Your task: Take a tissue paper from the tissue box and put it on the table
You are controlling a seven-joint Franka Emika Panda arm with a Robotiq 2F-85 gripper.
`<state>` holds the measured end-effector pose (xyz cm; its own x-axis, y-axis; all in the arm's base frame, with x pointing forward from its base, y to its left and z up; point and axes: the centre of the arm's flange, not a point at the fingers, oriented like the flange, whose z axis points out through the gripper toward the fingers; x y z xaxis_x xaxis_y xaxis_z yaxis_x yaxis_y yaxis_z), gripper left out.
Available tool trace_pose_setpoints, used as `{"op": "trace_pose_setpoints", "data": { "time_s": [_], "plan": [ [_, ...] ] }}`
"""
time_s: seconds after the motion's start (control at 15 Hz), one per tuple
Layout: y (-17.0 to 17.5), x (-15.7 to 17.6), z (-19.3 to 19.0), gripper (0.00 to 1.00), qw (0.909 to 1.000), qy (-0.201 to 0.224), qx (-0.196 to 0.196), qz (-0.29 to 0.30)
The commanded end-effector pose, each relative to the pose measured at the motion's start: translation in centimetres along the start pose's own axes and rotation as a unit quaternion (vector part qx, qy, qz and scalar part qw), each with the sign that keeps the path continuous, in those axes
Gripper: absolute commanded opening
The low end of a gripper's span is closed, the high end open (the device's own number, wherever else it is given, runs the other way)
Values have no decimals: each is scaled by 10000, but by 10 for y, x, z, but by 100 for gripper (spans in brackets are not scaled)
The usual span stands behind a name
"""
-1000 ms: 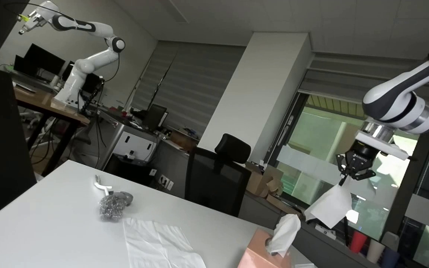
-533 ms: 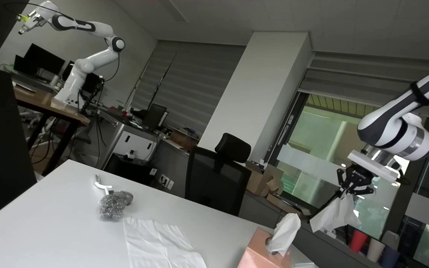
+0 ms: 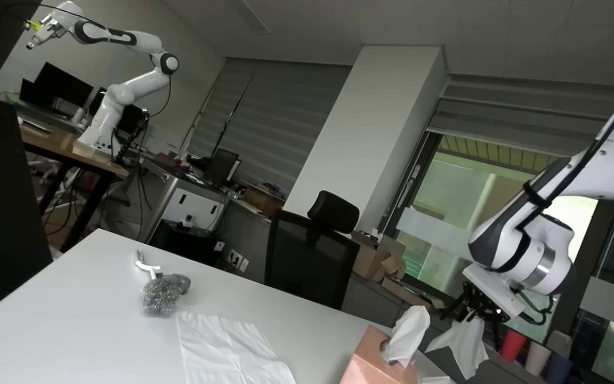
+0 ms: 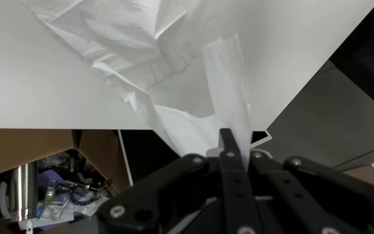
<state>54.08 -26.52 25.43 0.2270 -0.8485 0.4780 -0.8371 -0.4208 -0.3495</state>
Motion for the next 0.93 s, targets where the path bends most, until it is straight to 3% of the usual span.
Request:
{"op": "trace_pose_setpoints", "data": {
  "time_s": [0.0,0.2,0.47,0.53,0.67,0.87],
  "plan": [
    [3,-29,56,0,9990,393,-47,203],
    [17,-65,88,0,9988,422,-236,55],
    [27,-97,112,0,9987,47,-505,-54],
    [25,-101,112,26,9985,-106,-531,-78],
    [20,-106,109,32,9975,-451,-536,-74],
    [1,-113,94,52,9928,-1107,-454,-36]
  ]
}}
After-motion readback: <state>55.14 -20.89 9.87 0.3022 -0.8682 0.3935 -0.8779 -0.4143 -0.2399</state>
